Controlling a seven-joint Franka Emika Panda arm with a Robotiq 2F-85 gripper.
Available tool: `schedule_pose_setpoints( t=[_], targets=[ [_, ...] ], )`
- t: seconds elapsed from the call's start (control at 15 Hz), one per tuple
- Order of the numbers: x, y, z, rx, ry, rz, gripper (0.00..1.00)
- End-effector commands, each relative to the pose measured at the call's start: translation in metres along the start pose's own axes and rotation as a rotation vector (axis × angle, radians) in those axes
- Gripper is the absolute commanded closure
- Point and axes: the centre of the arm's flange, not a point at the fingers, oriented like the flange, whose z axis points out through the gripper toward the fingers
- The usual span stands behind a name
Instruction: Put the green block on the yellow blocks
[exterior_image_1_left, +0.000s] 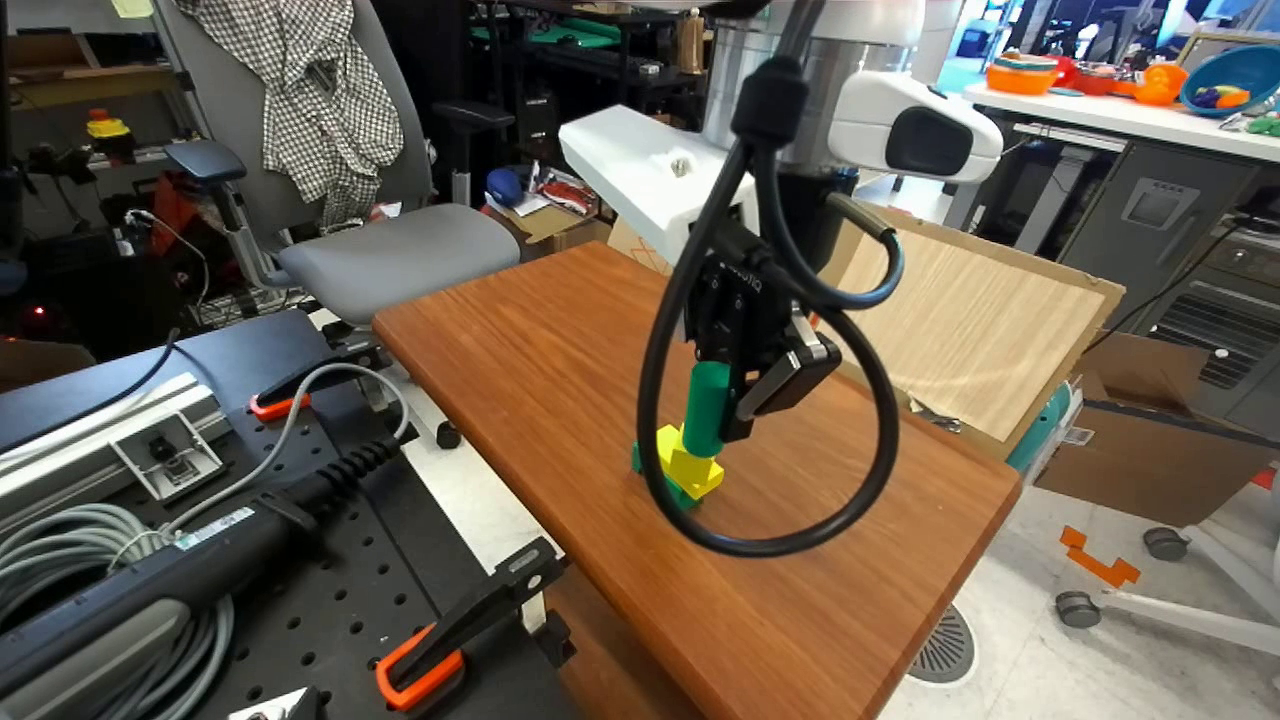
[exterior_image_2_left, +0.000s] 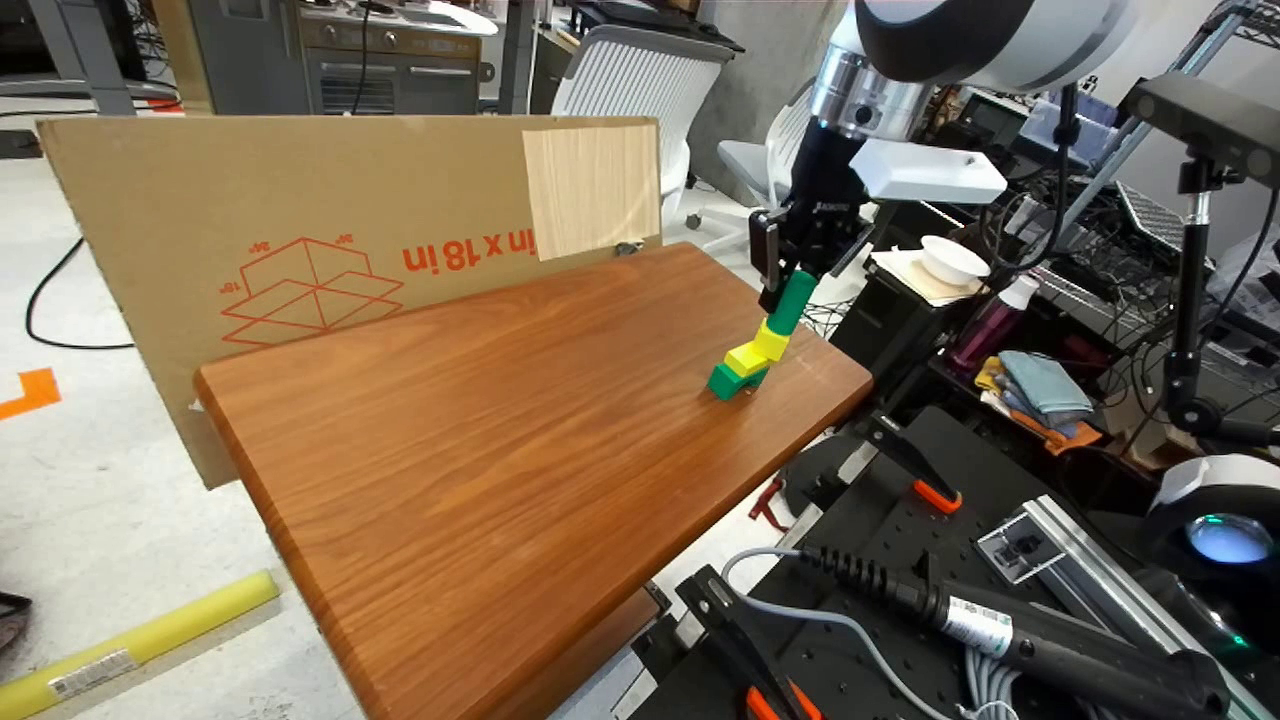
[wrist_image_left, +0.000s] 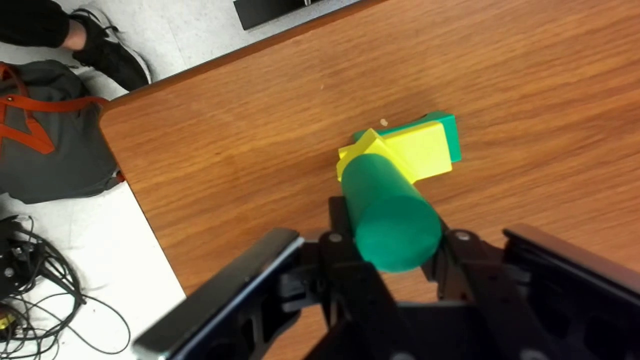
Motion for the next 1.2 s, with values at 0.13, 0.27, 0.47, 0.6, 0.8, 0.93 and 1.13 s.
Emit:
schedule_pose_setpoints(
  t=[0.13, 0.27, 0.47, 0.6, 0.8, 0.93, 1.13],
  targets=[
    [-0.001, -0.001, 0.002, -0.008, -0.007, 0.008, 0.27],
    [-0.004, -0.003, -0.003, -0.005, 0.007, -0.009, 0.12],
    [-0.012, -0.013, -0.02, 0.004, 0.029, -0.057, 0.0],
    [-0.018, -0.022, -0.039, -0.015, 0.064, -0.13, 0.0],
    [-0.016, -0.037, -0.077, -0.023, 0.049, -0.222, 0.0],
    [-0.018, -0.048, -0.093, -0.012, 0.053, -0.273, 0.0],
    [-0.025, -0.069, -0.105, 0.014, 0.054, -0.353, 0.0]
  ],
)
